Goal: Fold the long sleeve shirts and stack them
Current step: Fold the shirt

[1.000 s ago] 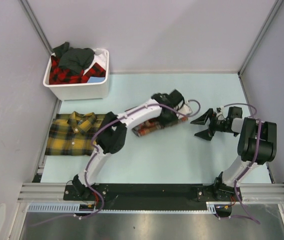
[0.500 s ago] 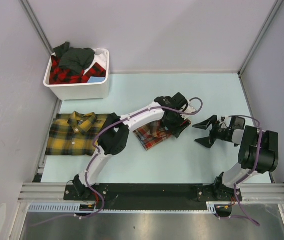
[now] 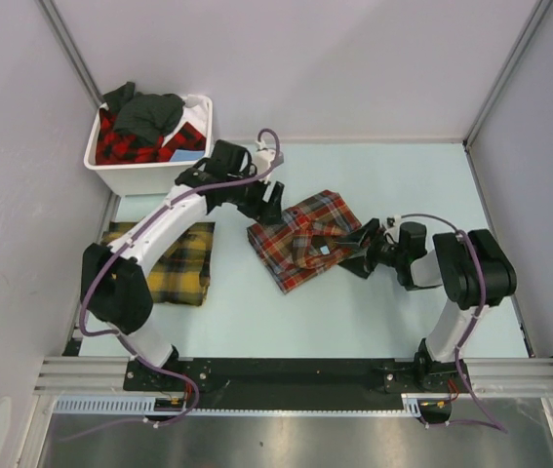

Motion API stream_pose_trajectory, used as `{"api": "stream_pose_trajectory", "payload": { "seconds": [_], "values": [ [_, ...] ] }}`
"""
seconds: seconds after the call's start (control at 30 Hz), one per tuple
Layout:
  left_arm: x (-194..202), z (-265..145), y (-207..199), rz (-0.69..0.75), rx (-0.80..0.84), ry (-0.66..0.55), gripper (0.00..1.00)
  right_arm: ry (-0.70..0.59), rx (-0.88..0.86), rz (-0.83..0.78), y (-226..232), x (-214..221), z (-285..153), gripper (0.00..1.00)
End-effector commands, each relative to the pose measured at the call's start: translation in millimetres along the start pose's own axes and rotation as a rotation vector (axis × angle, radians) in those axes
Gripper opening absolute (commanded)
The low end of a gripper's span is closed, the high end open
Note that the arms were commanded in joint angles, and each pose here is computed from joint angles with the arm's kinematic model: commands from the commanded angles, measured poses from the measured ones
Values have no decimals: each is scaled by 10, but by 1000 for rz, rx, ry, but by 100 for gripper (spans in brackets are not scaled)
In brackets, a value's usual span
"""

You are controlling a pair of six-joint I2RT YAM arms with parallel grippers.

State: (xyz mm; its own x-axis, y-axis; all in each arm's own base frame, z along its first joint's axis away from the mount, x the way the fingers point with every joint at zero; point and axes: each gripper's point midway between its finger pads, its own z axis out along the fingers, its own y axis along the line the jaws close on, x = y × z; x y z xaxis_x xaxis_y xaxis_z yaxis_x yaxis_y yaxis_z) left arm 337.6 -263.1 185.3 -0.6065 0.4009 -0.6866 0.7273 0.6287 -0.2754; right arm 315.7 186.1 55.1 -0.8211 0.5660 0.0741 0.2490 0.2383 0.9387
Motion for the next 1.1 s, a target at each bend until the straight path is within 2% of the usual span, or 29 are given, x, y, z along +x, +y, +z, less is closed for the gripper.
{"api": "stream_pose_trajectory", "payload": {
  "seconds": [0.0,0.07,0.1,0.13,0.17,0.2,0.23,0.27,0.3,0.37,0.47,0.5,0.6,0.63,0.67,0.8,0.87,0.9,0.97,1.0,1.07],
  "values": [
    [-88,-142,26,-2,0,-69,77,-22,108,200,-364,39,208,78],
    [-51,-156,95,-28,-16,-78,75,7,110,211,-384,85,232,62],
    [-25,-178,147,-35,-26,-80,71,11,113,207,-371,68,225,45],
    [72,-145,179,-25,-25,-63,69,13,119,188,-387,28,174,38],
    [123,-147,215,-24,-29,-57,67,24,167,212,-488,48,114,22],
    [249,-93,225,-16,-14,-33,65,17,165,179,-413,-33,61,17],
    [295,-63,226,-12,0,-26,65,14,187,71,-490,-134,-41,10],
    [341,-32,232,-13,8,-17,65,64,289,121,-676,-37,-166,1],
    [428,58,257,-24,19,5,65,86,291,39,-562,-150,-145,0],
    [500,196,295,-50,44,31,65,129,366,-29,-731,-259,-364,0],
    [403,371,362,-143,94,8,64,180,418,-117,-768,-601,-401,0],
    [378,406,412,-168,99,3,64,235,440,-147,-813,-589,-448,0],
    [390,647,472,-241,147,32,57,296,464,-184,-785,-767,-415,0],
    [468,785,515,-271,163,62,56,317,467,-218,-789,-802,-411,0],
    [350,814,487,-283,200,48,56,324,482,-222,-797,-846,-402,0],
    [377,1042,468,-359,281,81,56,338,496,-247,-799,-970,-346,0],
    [468,1086,412,-409,320,101,46,332,496,-277,-760,-1070,-313,0],
    [534,1101,382,-428,333,117,30,331,495,-289,-735,-1101,-300,0],
    [782,1097,258,-468,368,169,14,325,496,-344,-694,-1216,-237,0],
    [821,1055,101,-459,403,184,2,329,492,-370,-674,-1245,-206,0],
    [1152,1020,-223,-463,446,266,0,383,454,-436,-605,-1241,-88,0]
  ]
}}
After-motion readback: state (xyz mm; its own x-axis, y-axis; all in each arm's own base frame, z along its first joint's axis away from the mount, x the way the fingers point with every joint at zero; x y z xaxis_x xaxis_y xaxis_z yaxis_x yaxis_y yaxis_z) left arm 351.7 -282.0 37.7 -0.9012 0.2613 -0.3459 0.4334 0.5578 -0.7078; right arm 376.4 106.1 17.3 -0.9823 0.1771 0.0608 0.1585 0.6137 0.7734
